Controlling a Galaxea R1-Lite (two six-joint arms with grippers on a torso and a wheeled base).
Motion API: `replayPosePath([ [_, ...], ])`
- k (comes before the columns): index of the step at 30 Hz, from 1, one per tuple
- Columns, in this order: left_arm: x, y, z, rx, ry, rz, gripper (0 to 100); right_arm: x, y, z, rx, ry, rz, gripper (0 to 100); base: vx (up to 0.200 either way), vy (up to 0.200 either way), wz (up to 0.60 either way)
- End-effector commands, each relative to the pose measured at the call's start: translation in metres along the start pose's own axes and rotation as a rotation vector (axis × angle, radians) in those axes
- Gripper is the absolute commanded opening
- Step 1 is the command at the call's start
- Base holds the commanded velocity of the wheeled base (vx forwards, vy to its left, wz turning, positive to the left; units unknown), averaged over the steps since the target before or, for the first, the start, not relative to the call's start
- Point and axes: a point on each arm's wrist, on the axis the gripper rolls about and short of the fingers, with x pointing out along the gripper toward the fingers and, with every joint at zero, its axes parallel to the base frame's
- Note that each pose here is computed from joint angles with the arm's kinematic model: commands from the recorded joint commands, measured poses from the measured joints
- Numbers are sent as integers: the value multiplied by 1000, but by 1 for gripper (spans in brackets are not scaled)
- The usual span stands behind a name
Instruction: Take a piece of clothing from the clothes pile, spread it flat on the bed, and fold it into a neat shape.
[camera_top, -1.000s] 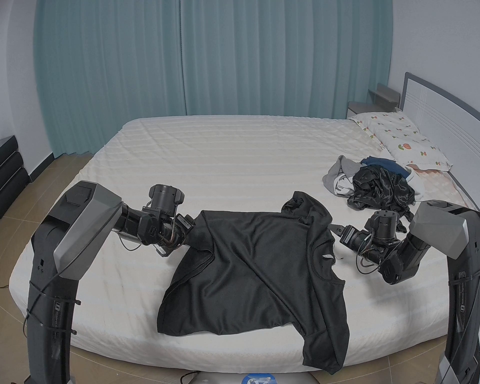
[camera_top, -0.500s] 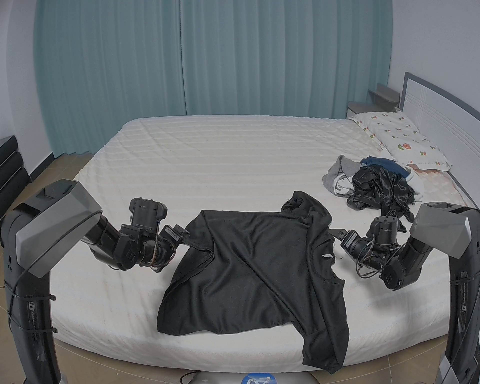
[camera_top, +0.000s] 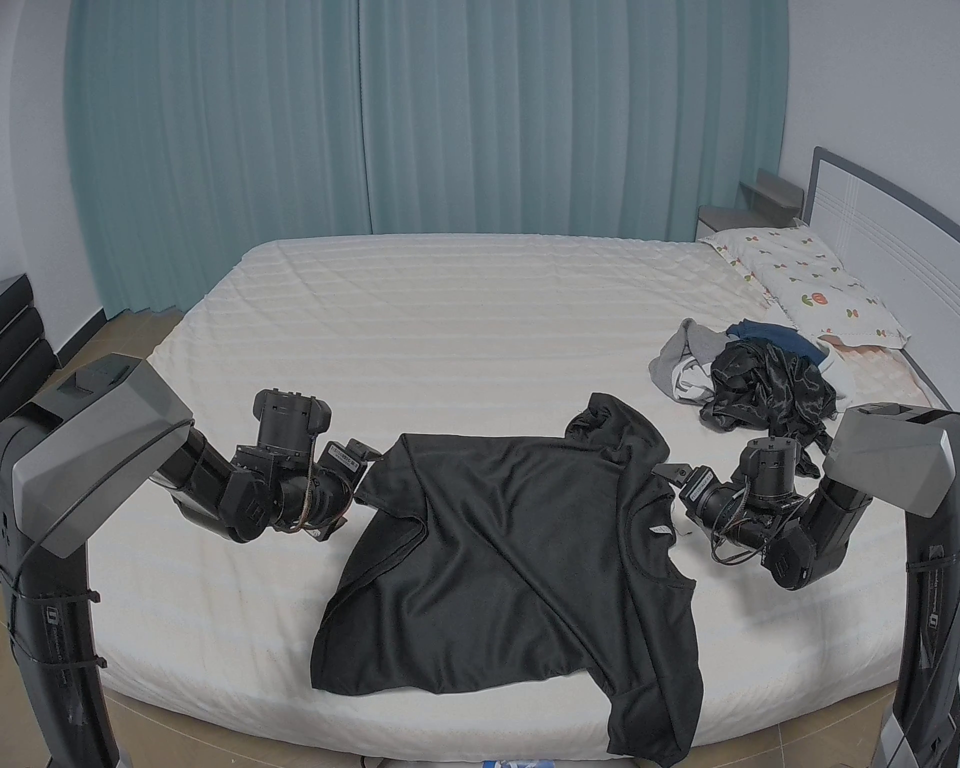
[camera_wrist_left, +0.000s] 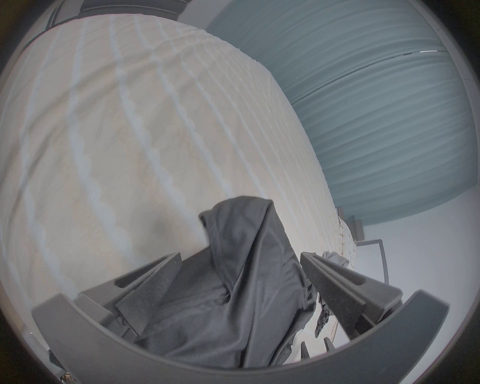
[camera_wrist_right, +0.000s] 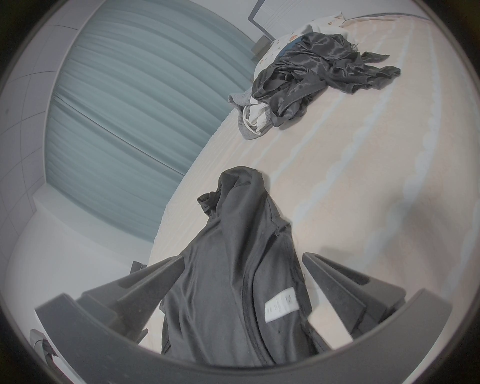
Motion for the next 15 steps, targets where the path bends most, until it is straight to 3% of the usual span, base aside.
replayPosePath([
  [1,19,3,1,1,-6,11,100,-4,0,-3,-4,4,5,100,0,0,0],
  [6,31,4,1,4,-9,11,100,-4,0,-4,-2,5,4,100,0,0,0],
  [15,72,14,-2,64,-108,68,100,-3,-3,-5,0,9,-2,100,0,0,0],
])
